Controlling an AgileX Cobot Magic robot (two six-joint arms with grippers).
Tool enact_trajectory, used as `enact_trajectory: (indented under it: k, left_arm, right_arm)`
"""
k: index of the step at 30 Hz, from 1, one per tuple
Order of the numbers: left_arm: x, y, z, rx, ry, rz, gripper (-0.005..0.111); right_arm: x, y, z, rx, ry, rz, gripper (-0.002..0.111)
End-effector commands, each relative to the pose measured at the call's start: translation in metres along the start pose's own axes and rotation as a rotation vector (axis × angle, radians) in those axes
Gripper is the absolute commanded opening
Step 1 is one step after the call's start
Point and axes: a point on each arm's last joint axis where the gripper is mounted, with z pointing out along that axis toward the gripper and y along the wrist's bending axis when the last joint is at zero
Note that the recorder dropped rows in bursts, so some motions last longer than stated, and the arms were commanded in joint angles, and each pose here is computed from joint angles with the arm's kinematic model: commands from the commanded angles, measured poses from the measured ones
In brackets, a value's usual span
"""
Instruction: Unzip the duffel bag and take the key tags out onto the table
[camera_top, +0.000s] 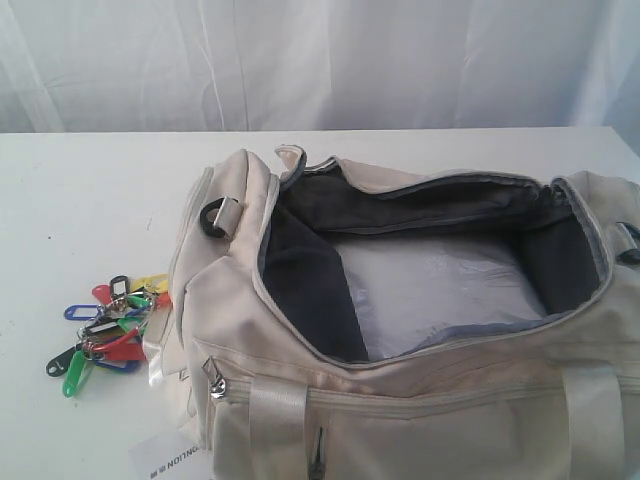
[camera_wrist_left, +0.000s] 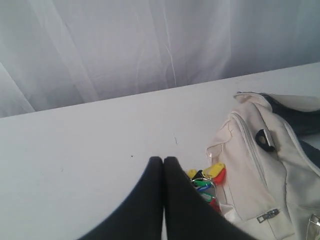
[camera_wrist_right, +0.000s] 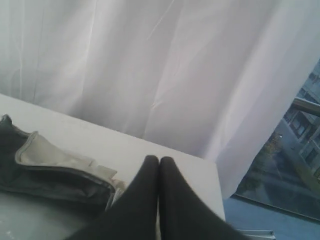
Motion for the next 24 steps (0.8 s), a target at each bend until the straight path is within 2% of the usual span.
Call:
enact_trajectory:
  k: [1,8,13,18,24]
  left_arm:
    - [0.006,-0.006,-0.017,-0.019,-0.052,0.010,0.000]
    - [0.018,-0.010,-0.028,-0.025,-0.089,0.017,0.000]
    - [0.045,-0.010,-0.010,-0.029,-0.080,-0.001,0.000]
    - [0.091,-0.005,0.034,-0.045,-0.065,-0.041,0.000]
    - [0.171,-0.001,0.098,-0.063,0.027,-0.097,0.000]
  right_arm:
    - [0.001,-0.011,-0.019,0.044,-0.064,0.034,0.000]
    - [0.003,-0.020,-0.039,0.056,-0.130,0.066,0.000]
    - [0.003,-0.021,-0.042,0.056,-0.141,0.072,0.000]
    - [0.003,-0.021,-0.042,0.056,-0.141,0.072,0.000]
    - [0.003,-0.021,-0.042,0.056,-0.141,0.072,0.000]
